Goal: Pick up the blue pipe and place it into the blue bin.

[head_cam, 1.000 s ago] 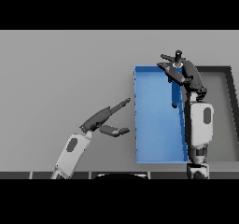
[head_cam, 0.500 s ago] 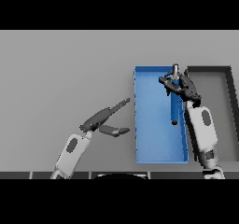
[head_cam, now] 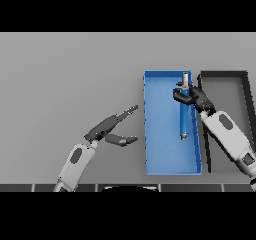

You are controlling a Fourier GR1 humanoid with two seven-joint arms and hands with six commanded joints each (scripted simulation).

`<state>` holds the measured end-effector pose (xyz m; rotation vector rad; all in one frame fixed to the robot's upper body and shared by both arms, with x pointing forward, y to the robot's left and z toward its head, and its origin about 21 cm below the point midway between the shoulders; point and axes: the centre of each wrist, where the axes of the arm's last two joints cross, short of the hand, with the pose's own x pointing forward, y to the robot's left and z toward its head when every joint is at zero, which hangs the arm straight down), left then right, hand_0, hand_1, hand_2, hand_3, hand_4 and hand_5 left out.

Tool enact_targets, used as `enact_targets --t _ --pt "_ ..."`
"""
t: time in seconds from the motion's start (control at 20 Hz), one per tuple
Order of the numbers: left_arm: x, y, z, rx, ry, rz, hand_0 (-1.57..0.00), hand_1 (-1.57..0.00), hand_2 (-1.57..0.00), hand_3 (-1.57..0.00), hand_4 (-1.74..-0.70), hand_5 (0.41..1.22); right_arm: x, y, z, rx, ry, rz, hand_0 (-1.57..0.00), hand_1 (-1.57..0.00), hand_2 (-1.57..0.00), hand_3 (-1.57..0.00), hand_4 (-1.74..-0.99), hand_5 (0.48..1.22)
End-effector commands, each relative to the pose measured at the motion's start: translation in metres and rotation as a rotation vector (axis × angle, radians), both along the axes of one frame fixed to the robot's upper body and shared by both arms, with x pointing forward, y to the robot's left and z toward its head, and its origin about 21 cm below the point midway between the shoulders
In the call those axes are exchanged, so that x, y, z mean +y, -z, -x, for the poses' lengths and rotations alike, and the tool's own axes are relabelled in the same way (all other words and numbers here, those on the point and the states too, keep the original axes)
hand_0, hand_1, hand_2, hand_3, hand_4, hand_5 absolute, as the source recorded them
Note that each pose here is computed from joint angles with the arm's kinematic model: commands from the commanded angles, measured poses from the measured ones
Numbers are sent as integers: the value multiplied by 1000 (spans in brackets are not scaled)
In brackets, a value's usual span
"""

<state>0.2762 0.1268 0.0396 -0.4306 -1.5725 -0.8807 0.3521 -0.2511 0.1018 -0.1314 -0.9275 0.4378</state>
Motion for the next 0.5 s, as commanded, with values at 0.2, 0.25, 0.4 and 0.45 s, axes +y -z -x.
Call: enact_targets --t 0.2,0.25,0.4,0.45 --pt "-4 -1 -1 1 0 4 1 1 1 1 -930 496 7 -2 1 41 -107 101 -92 -87 -84 -24 -1175 788" --pt "-4 -1 -1 3 -1 3 1 1 1 1 -929 496 6 -2 1 44 -110 105 -74 -70 -67 -19 -1161 771" --pt "-1 -1 -1 4 -3 4 1 1 1 1 -931 497 7 1 3 52 -125 116 -37 -35 -34 -9 -1110 736" --pt "-4 -2 -1 8 -4 -1 1 1 1 1 -932 497 7 1 2 53 -134 127 -30 -28 -27 -7 -1099 725"
